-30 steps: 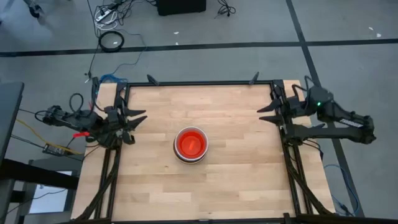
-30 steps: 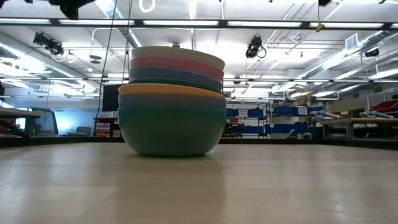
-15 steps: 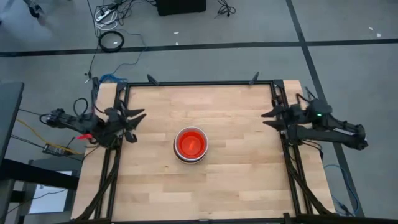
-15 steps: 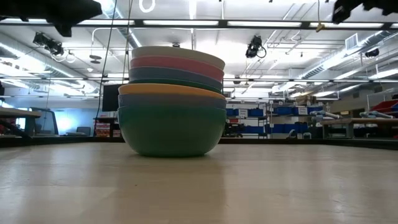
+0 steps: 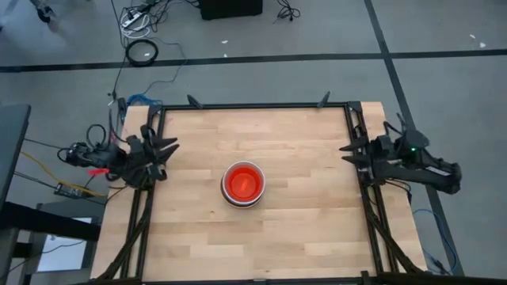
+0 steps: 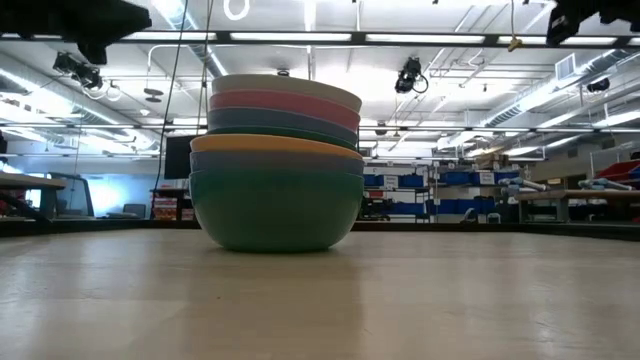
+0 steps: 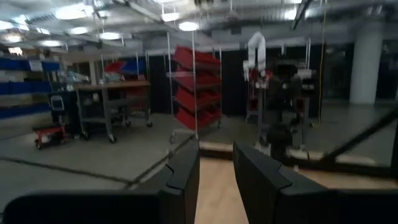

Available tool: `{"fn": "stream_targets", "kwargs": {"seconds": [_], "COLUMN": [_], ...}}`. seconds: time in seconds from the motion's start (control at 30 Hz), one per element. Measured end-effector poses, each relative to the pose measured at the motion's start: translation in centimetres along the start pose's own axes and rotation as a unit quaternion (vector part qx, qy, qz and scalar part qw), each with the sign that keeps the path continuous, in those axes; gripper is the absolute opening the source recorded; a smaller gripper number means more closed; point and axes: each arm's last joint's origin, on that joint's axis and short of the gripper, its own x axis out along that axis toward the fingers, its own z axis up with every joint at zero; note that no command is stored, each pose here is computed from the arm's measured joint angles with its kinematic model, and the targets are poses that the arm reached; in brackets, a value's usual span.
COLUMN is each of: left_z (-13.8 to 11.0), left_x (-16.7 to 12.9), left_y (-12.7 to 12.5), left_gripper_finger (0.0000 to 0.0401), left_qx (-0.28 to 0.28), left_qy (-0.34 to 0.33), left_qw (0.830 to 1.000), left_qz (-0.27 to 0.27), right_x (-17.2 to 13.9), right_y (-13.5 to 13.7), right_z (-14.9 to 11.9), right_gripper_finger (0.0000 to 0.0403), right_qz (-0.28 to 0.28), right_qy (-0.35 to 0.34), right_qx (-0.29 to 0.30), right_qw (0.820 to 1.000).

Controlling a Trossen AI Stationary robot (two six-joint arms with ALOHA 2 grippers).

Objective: Nest bowls inside each other
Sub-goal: Return to Home Position

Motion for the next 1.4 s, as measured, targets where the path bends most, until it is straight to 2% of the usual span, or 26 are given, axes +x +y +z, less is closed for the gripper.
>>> {"fn": "stream_targets", "kwargs": {"seconds": [0.27, 0.6, 0.7, 0.9, 1.0, 1.13, 1.4], "left_z": [-2.2, -6.5, -7.9, -7.9, -7.9, -8.0, -8.2], "left_x": [0.2, 0.7, 0.7, 0.7, 0.8, 1.0, 1.5], "left_y": [-0.5, -1.5, -1.8, -1.9, -1.7, -1.2, 0.2], "left_gripper_finger": [0.0106, 0.0106, 0.0106, 0.0106, 0.0106, 0.0106, 0.0106], "left_qx": [0.018, 0.026, 0.019, 0.017, 0.018, 0.036, 0.071], "left_qy": [0.043, 0.042, 0.032, 0.031, 0.030, 0.031, 0.041], "left_qw": [0.999, 0.999, 0.999, 0.999, 0.999, 0.998, 0.989], "left_qz": [-0.007, 0.019, 0.021, 0.005, 0.015, 0.046, 0.124], "right_x": [0.9, 1.3, 1.4, 1.4, 1.4, 1.4, 1.1], "right_y": [-0.5, -0.7, -0.7, -0.8, -0.8, -0.8, -1.3], "right_z": [-4.3, -8.5, -9.0, -8.9, -8.9, -9.1, -10.1], "right_gripper_finger": [0.0107, 0.0107, 0.0107, 0.0107, 0.0107, 0.0107, 0.0107], "right_qz": [-0.009, -0.010, -0.011, -0.013, -0.015, -0.025, -0.099], "right_qy": [0.034, 0.059, 0.059, 0.053, 0.052, 0.063, 0.114], "right_qx": [0.020, 0.035, 0.043, 0.040, 0.031, 0.013, -0.006], "right_qw": [0.999, 0.998, 0.997, 0.998, 0.998, 0.998, 0.988]}}
